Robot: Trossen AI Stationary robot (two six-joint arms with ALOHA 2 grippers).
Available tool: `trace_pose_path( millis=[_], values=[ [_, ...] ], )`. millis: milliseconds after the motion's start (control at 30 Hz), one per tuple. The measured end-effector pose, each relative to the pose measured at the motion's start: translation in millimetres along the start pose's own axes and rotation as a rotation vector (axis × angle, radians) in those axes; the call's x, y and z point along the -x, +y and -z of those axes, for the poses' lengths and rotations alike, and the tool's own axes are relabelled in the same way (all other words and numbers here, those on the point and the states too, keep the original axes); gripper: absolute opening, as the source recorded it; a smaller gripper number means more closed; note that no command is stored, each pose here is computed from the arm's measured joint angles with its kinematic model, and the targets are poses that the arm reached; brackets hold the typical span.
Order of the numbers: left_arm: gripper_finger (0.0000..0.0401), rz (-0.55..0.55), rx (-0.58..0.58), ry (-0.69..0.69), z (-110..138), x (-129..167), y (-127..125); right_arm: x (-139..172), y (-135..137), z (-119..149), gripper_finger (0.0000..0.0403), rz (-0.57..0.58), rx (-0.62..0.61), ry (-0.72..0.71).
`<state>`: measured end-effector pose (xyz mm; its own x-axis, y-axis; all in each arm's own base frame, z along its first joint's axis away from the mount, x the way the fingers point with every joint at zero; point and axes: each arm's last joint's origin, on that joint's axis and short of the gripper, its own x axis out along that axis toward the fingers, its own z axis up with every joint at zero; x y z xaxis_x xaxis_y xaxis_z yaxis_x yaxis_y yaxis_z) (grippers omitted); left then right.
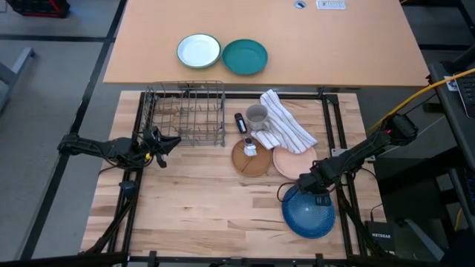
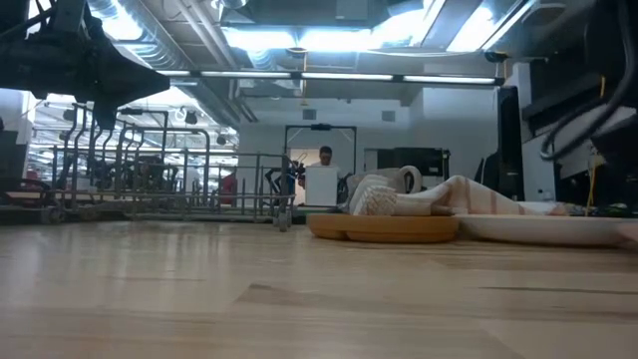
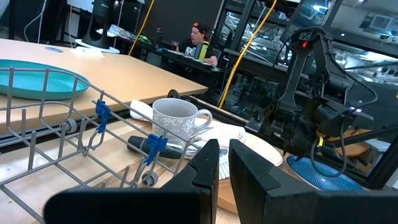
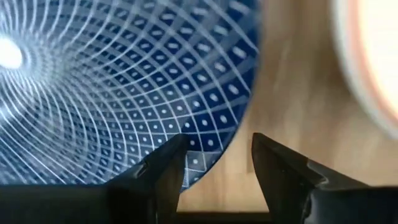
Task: Sort dishes
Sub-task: Put the blue plate into the dish rack
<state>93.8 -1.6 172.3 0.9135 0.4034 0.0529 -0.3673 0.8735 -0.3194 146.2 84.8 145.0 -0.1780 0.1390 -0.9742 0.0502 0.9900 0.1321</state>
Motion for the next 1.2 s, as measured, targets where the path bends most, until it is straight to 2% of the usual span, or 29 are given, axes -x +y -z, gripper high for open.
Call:
trace_pose_path(
  millis=[133,267,467,633,733,833,967,1200],
  values=[
    [0.0029,0.0,0.0,0.0,0,0,0,-1,4,-3,0.0191,-0.081,0.057,-0.003],
    [0.0029,0.0,0.0,0.001,0,0,0,1,10,-11,0.0191,-0.151,0.09,-0.083],
    [0.0029,0.0,0.0,0.0,0,0,0,4,18,-23,0.0191,-0.242,0.08,-0.207],
    [0.0029,0.0,0.006,0.0,0,0,0,6,21,-28,0.0191,-0.265,0.085,-0.251],
    [0.0029,0.001,0.05,0.0,0,0,0,5,20,-28,0.0191,-0.249,0.08,-0.254],
    [0.0029,0.008,0.157,-0.01,-1,0,0,5,20,-28,0.0191,-0.235,0.078,-0.262],
    [0.0029,0.132,0.275,0.015,-3,-2,-6,5,19,-28,0.0191,-0.234,0.078,-0.261],
    [0.0029,0.225,0.329,-0.008,-6,-14,-24,5,19,-28,0.0191,-0.232,0.078,-0.263]
  ],
)
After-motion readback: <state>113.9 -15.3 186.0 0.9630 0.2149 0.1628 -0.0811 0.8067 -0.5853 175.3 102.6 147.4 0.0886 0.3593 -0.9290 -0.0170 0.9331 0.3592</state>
